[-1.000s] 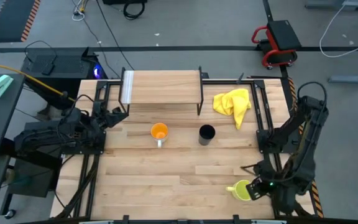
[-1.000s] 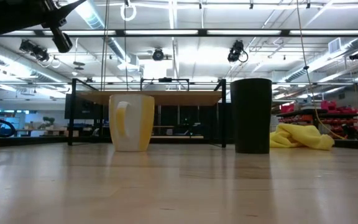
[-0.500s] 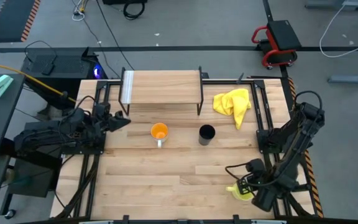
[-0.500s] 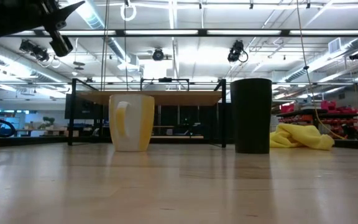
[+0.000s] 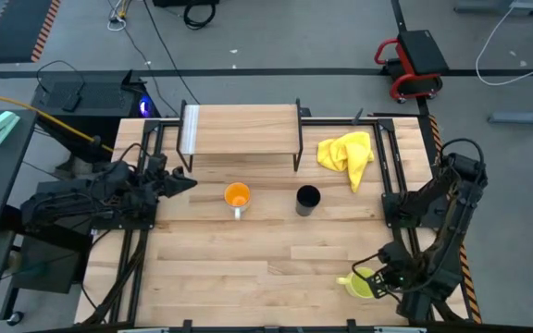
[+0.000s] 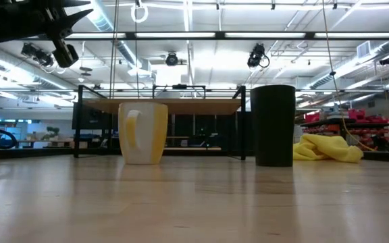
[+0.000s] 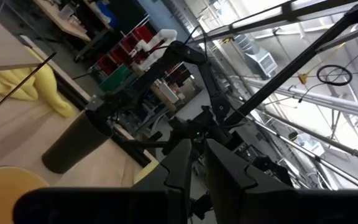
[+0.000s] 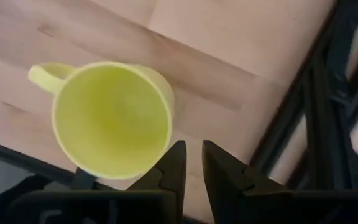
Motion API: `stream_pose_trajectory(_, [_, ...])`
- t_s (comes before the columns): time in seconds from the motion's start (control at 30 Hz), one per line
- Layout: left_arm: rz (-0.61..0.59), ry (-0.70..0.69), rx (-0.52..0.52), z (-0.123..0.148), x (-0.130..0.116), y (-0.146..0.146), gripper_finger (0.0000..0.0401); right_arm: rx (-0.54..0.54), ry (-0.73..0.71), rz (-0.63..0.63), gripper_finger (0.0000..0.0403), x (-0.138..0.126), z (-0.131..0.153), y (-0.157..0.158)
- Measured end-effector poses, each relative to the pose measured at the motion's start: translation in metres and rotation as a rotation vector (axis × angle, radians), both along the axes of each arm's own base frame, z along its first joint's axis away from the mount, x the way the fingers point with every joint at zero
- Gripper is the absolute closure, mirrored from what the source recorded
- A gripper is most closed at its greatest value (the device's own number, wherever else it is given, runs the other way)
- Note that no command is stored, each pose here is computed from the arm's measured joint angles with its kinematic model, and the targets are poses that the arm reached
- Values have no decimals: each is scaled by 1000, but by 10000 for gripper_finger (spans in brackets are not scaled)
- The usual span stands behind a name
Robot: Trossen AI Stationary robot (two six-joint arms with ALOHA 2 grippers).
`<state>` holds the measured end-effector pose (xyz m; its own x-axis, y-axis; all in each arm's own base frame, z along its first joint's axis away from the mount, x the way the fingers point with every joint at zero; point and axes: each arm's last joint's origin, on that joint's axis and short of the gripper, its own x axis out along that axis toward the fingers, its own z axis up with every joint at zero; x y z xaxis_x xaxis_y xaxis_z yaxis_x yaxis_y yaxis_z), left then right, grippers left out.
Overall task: Stack small to large cups/mugs on shelf
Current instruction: Put the yellow mug on the shelf
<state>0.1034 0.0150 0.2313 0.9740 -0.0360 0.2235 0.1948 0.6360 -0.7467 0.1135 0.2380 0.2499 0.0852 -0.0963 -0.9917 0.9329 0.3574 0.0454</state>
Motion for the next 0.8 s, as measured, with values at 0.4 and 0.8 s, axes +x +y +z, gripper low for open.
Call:
stream_pose_trajectory(0.4, [8,19,-14,-2,0,0,348,11,-12,23,355,-1,-20,0])
stream_pose_trajectory(0.8, [9,43,-21,-4,1,1,348,39,-40,4,355,4,-21,1])
